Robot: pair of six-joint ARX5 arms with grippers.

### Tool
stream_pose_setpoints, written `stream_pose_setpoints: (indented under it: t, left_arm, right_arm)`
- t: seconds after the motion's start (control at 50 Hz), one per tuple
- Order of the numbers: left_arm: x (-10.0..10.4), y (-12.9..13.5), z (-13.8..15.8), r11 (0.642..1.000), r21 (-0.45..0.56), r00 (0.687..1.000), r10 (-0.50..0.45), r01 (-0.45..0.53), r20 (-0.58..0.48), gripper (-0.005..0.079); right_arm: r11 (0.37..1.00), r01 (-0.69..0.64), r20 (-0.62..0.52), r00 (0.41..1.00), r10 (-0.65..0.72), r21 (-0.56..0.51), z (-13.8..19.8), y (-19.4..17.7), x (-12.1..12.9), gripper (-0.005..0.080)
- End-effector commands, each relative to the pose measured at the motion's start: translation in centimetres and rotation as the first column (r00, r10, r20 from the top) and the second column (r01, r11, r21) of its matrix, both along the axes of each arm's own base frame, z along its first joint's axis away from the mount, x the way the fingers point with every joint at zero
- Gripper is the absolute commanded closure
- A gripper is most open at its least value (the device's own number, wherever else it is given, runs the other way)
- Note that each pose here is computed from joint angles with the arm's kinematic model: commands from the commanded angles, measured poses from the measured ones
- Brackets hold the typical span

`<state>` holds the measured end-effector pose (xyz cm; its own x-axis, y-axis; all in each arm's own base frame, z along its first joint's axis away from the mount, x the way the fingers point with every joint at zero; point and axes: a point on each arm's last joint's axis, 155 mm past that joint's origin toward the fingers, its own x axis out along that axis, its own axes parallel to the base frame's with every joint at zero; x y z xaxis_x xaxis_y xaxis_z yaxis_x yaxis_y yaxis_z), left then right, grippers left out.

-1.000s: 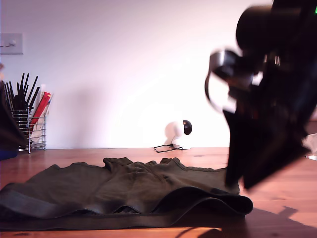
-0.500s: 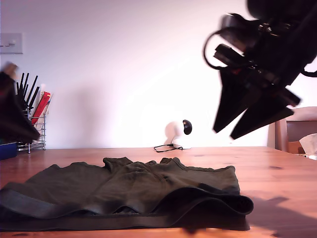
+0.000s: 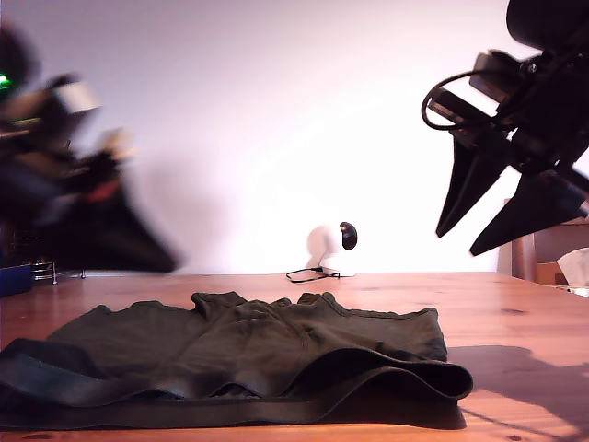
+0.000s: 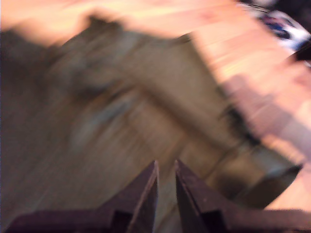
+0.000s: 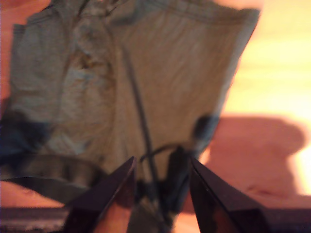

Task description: Fold the underwear in front of you. After folding it, place it to the left side.

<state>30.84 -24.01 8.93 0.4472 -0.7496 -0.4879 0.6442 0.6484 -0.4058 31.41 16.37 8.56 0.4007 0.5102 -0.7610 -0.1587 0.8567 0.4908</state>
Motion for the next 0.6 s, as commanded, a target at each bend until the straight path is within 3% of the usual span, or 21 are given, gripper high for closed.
stream_pose_setpoints:
  t: [0.0,0.14,0.22,0.34,0.38,0.58]
  left_arm:
    - [0.4,-1.5,0.5,0.999,-0.002,0.999,-0.034,0.034,0.021,0.0627]
    - [1.0,-3.9,0.7,0.996,0.033,0.996,-0.082,0.082,0.025,0.0628]
    - [1.7,-3.7,-0.8,0.994,0.094,0.998,-0.047,0.049,-0.032,0.0639]
    - [2.4,-1.9,-4.0,0.982,0.188,0.994,0.03,-0.01,-0.108,0.077]
    - [2.8,-1.1,-4.5,0.978,0.204,0.992,0.056,-0.032,-0.116,0.0761]
    - [3.5,3.5,-6.8,0.944,0.297,0.958,0.206,-0.142,-0.198,0.0762]
  right_arm:
    - [1.0,0.01,-0.044,0.999,-0.01,0.01,-1.2,0.0,0.3,0.0452]
    - [1.0,-0.003,-0.047,0.999,0.004,0.022,-1.8,0.5,0.9,0.0452]
    - [0.997,-0.053,-0.003,0.999,0.053,0.058,-1.1,1.5,1.5,0.0478]
    - [0.991,-0.11,0.078,0.991,0.104,0.072,0.1,2.4,2.8,0.0675]
    - [0.988,-0.138,0.096,0.987,0.131,0.071,0.3,2.7,3.0,0.0759]
    - [0.976,-0.213,0.103,0.973,0.208,0.044,-0.7,3.9,4.0,0.0763]
